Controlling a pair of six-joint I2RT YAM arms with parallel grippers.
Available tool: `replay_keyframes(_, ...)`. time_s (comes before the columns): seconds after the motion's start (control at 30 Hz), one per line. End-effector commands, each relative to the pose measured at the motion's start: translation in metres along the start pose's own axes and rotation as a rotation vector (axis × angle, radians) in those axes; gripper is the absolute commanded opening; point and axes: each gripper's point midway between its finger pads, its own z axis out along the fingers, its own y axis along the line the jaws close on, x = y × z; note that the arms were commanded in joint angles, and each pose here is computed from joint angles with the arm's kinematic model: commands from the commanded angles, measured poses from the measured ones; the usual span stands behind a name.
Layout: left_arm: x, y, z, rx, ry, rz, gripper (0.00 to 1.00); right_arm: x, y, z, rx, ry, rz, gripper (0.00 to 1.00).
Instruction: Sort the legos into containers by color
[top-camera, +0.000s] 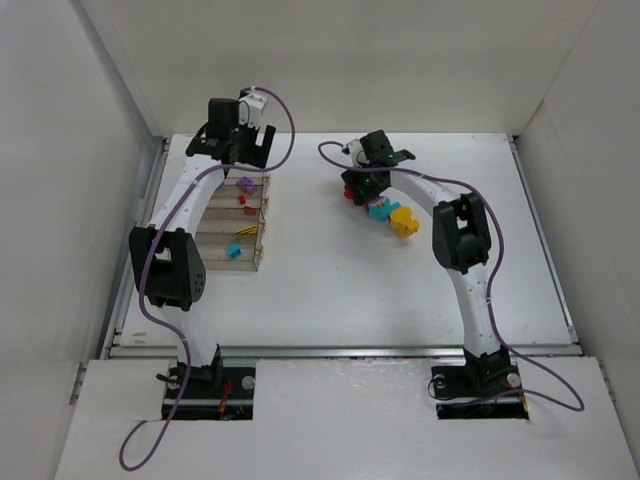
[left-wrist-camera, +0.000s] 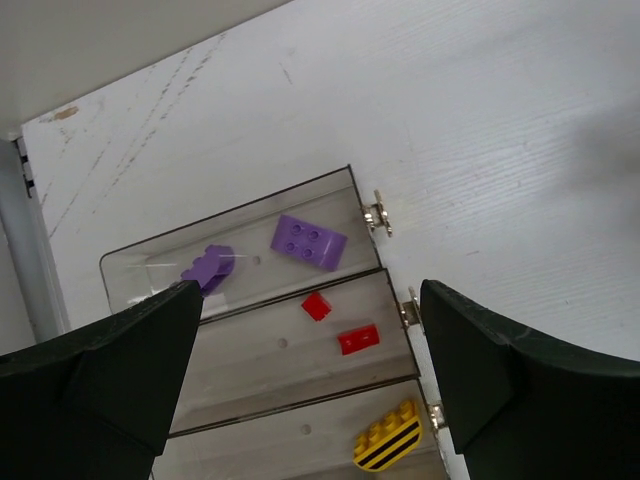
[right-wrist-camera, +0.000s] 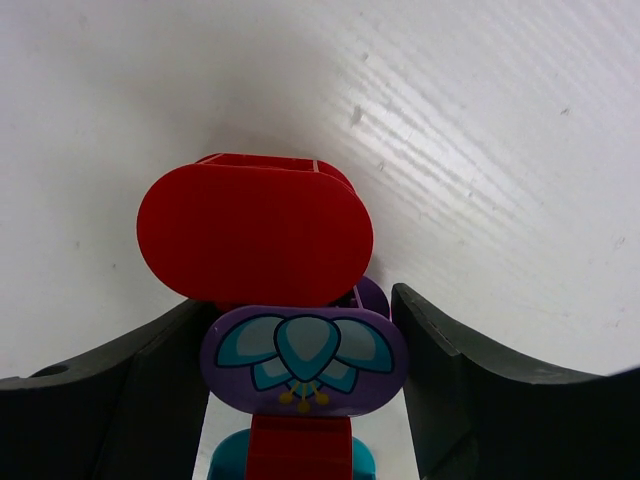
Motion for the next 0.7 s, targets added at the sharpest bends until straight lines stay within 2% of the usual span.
replay_keyframes(0.0, -0.024, -0.028, -0.013, 0.128, -0.059, 0.057, 0.88, -0.041, 0.003, -0.042, -0.006, -0.138, -0.012, 0.3)
replay_keyframes(0.07, -0.024, -0.046, -0.018, 0.221, -0.059, 0.094, 0.88, -0.044, 0.01, -0.05, -0.019, -0.155, -0.033, 0.26)
replay_keyframes(0.13, -0.031, -0.074, -0.027, 0.383, -0.102, 0.103, 0.88, -0.057, 0.018, -0.071, -0.04, -0.211, -0.06, 0.23)
replay_keyframes(0.17, -0.031, -0.084, -0.031, 0.442, -0.105, 0.1, 0.89, -0.049, 0.025, -0.072, -0.047, -0.202, -0.078, 0.21)
replay_keyframes(0.27, -0.034, -0.119, -0.046, 0.658, -0.137, 0.054, 0.93, -0.065, 0.035, -0.102, -0.074, -0.298, -0.098, 0.13)
replay_keyframes(0.3, -0.032, -0.127, -0.046, 0.71, -0.132, 0.036, 1.0, -0.058, 0.039, -0.103, -0.087, -0.293, -0.099, 0.11)
replay_keyframes(0.33, -0.032, -0.141, -0.059, 0.812, -0.134, 0.004, 1.0, -0.067, 0.039, -0.118, -0.089, -0.336, -0.105, 0.09)
replay_keyframes(0.47, -0.03, -0.166, -0.068, 1.006, -0.11, -0.078, 1.0, -0.068, 0.049, -0.139, -0.123, -0.4, -0.082, 0.03)
replay_keyframes(0.67, -0.038, -0.174, -0.056, 1.032, -0.094, -0.171, 1.0, -0.068, 0.077, -0.151, -0.141, -0.425, -0.11, 0.0)
